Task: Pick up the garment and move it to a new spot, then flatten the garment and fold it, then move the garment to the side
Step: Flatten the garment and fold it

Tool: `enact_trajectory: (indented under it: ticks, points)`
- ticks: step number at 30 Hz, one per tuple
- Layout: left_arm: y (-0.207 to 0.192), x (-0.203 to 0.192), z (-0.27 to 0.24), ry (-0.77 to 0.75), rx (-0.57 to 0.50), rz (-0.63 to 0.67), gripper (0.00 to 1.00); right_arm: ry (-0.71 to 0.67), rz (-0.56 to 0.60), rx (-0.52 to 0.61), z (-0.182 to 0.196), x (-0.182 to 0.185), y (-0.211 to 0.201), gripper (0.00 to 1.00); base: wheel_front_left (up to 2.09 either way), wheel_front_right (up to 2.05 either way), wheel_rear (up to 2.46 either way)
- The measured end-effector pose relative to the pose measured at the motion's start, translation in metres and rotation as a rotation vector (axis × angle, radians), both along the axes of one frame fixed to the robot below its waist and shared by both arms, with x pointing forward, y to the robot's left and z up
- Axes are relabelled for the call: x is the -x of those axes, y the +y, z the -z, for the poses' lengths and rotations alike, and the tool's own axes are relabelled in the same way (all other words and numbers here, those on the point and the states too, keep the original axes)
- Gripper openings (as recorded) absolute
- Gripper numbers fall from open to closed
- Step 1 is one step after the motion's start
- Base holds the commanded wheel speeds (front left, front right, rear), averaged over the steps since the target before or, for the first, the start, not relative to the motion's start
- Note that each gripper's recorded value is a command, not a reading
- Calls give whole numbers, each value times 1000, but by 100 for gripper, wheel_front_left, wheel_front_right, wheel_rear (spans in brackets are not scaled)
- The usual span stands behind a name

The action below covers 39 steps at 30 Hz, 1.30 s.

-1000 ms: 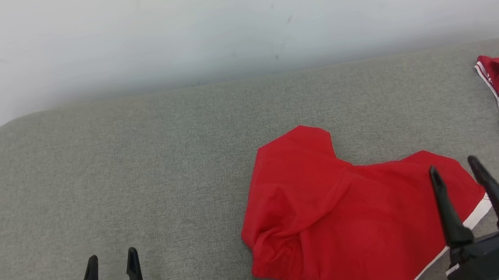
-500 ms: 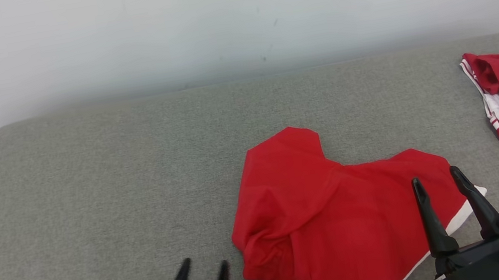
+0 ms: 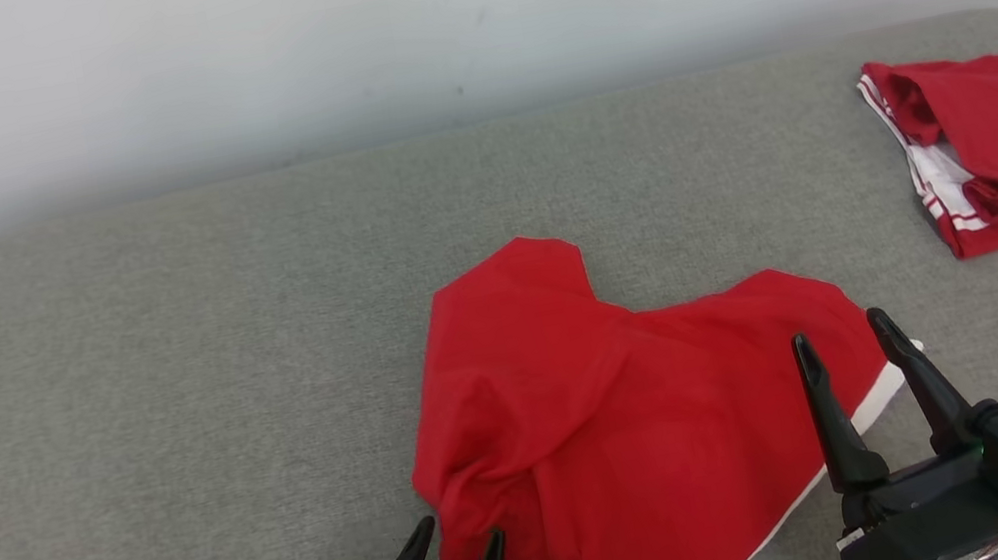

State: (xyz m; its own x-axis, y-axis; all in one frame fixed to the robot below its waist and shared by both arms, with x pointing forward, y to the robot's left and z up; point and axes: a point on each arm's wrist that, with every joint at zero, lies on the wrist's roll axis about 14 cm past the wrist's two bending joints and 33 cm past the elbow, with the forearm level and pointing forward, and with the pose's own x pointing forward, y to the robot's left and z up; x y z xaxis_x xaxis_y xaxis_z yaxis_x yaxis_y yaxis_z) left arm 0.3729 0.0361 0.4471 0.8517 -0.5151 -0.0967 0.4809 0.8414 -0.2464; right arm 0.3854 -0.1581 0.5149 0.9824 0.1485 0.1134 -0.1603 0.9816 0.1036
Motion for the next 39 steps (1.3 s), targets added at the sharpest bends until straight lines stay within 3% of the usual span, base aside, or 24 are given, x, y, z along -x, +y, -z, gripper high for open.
enact_trajectory:
  ticks: [1,2,3,4,5,23,24,27,28,29,39]
  points:
    - [-3,0,5,14,-6,11,100,2,4,0,1,-1,-1,100,0,0,0]
    - [-5,0,10,30,-10,19,94,7,10,0,2,-1,-3,100,0,0,0]
    - [-7,-2,13,41,-10,22,65,10,15,-1,4,-2,-5,100,0,0,0]
    - [-8,-4,15,47,-8,25,19,13,20,-1,4,-3,-6,100,0,0,0]
    - [-9,-8,16,52,-9,28,0,14,24,-1,5,-4,-7,100,0,0,0]
    - [41,-83,-48,-163,-62,-81,0,14,77,-9,4,0,-22,100,0,0,0]
    - [44,-86,-46,-160,-74,-87,16,15,82,-9,4,1,-24,100,0,0,0]
    - [54,-93,-41,-143,-104,-105,42,18,91,-9,5,3,-26,100,0,0,0]
    - [56,-94,-39,-139,-110,-109,82,20,94,-9,5,4,-27,100,0,0,0]
    - [56,-96,-40,-139,-109,-112,100,22,96,-9,6,4,-28,100,0,0,0]
    - [75,-92,-64,-201,-58,-197,100,-2,89,-14,-2,2,-25,100,0,0,0]
